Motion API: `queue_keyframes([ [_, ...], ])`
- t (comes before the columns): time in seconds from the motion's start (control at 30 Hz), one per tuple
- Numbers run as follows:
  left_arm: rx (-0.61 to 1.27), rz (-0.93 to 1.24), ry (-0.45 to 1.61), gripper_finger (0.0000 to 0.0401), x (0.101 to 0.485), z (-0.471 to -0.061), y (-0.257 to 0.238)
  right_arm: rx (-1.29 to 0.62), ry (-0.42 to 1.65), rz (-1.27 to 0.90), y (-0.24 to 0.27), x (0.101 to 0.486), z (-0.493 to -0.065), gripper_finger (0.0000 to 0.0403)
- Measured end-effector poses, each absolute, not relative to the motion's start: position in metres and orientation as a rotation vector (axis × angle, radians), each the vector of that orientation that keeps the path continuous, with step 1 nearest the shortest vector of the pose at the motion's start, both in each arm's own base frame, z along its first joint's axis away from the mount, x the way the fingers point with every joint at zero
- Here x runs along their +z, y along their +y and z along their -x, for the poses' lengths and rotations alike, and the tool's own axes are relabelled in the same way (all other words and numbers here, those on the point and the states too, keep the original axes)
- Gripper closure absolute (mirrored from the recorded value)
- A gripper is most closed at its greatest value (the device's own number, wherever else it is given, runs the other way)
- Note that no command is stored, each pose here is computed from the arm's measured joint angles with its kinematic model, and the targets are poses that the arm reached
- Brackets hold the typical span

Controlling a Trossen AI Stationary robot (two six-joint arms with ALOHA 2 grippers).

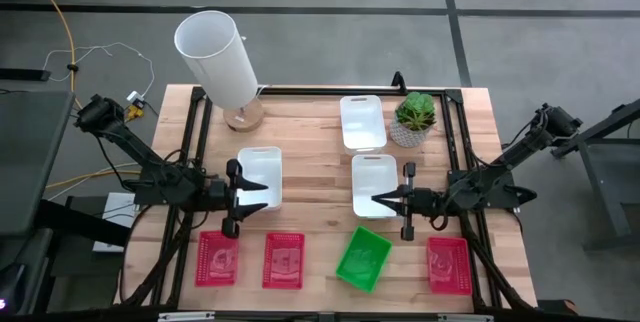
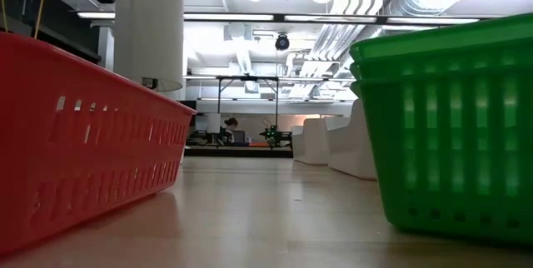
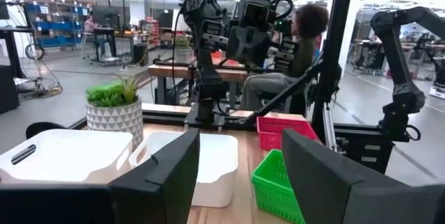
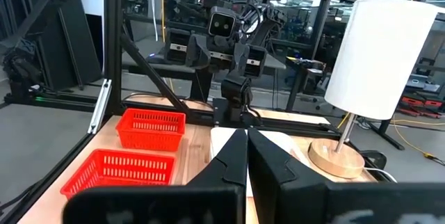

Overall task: Stack baskets by color
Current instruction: Stack the middle red bin on the left red bin

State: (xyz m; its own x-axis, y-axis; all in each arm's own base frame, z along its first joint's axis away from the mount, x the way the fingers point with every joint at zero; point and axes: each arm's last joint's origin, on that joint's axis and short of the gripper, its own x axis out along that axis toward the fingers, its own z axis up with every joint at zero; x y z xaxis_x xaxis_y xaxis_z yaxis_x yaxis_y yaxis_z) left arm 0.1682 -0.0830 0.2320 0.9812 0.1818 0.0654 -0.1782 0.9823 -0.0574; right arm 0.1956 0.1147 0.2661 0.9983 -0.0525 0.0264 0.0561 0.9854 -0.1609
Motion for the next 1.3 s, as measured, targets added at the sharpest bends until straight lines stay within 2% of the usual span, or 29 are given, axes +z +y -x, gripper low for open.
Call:
queue_keyframes([
  [0.63, 0.18, 0.069, -0.072, 0.0208, 0.232, -0.168, -0.083, -0.055, -0.023, 0.137, 0.115, 0.266, -0.196, 0.0403],
  [0.8, 0.178, 0.129, -0.064, 0.0208, 0.231, -0.171, -0.085, -0.046, -0.024, 0.136, 0.115, 0.266, -0.196, 0.0403],
  [0.97, 0.168, 0.069, 0.056, 0.0208, 0.242, -0.188, -0.1, -0.045, -0.024, 0.136, 0.115, 0.266, -0.196, 0.0403],
  [1.1, 0.14, -0.021, 0.253, 0.0208, 0.249, -0.21, -0.12, -0.044, -0.023, 0.135, 0.115, 0.266, -0.196, 0.0403],
  [1.3, -0.088, -0.111, 0.521, 0.0208, 0.242, -0.235, -0.159, -0.036, -0.012, 0.121, 0.115, 0.265, -0.196, 0.0403],
])
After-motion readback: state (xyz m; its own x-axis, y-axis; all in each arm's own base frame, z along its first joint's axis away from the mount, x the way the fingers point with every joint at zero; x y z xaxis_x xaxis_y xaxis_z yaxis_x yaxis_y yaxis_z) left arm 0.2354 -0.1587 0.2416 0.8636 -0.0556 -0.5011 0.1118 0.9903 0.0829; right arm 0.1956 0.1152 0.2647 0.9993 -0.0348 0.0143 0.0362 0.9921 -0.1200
